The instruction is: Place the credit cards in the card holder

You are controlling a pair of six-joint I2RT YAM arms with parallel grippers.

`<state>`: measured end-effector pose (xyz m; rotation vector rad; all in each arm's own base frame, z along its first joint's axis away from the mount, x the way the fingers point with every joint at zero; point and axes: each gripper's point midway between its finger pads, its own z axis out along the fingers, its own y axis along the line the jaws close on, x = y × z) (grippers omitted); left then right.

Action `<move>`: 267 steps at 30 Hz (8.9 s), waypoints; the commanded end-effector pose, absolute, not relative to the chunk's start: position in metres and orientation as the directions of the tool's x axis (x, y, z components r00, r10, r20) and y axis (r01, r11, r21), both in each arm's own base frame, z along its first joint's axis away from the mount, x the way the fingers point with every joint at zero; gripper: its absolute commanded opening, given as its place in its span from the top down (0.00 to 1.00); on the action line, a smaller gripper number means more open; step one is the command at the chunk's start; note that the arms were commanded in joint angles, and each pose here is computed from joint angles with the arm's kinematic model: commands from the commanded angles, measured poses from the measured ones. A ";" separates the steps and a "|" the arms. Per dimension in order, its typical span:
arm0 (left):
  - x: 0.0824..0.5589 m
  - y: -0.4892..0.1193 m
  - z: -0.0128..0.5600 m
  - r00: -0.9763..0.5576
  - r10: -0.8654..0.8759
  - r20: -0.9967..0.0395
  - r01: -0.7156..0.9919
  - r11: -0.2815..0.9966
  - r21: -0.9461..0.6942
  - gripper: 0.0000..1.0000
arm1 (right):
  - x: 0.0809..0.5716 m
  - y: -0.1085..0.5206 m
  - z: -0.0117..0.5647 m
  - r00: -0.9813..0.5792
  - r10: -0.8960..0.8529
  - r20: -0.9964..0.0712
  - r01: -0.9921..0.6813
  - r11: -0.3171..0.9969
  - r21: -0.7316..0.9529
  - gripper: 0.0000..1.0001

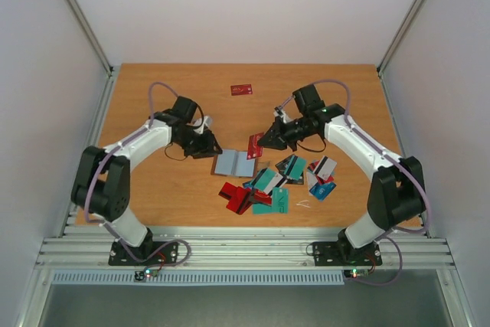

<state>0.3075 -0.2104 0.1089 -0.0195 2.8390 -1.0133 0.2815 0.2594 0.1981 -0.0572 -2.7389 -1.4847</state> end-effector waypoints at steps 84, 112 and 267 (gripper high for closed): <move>0.303 -0.188 0.001 -0.985 0.161 0.069 0.116 0.893 -0.434 0.90 | 0.328 0.314 0.060 -0.975 -0.214 -0.056 -0.175 0.595 0.785 0.99; 0.305 -0.188 -0.002 -0.982 0.169 0.083 0.119 0.898 -0.424 0.91 | 0.340 0.294 0.055 -0.983 -0.178 -0.042 -0.146 0.624 0.768 0.99; 0.306 -0.202 -0.018 -0.982 0.093 0.163 0.005 0.881 -0.473 0.96 | 0.307 0.335 0.029 -0.991 -0.118 0.066 -0.011 0.555 0.832 0.99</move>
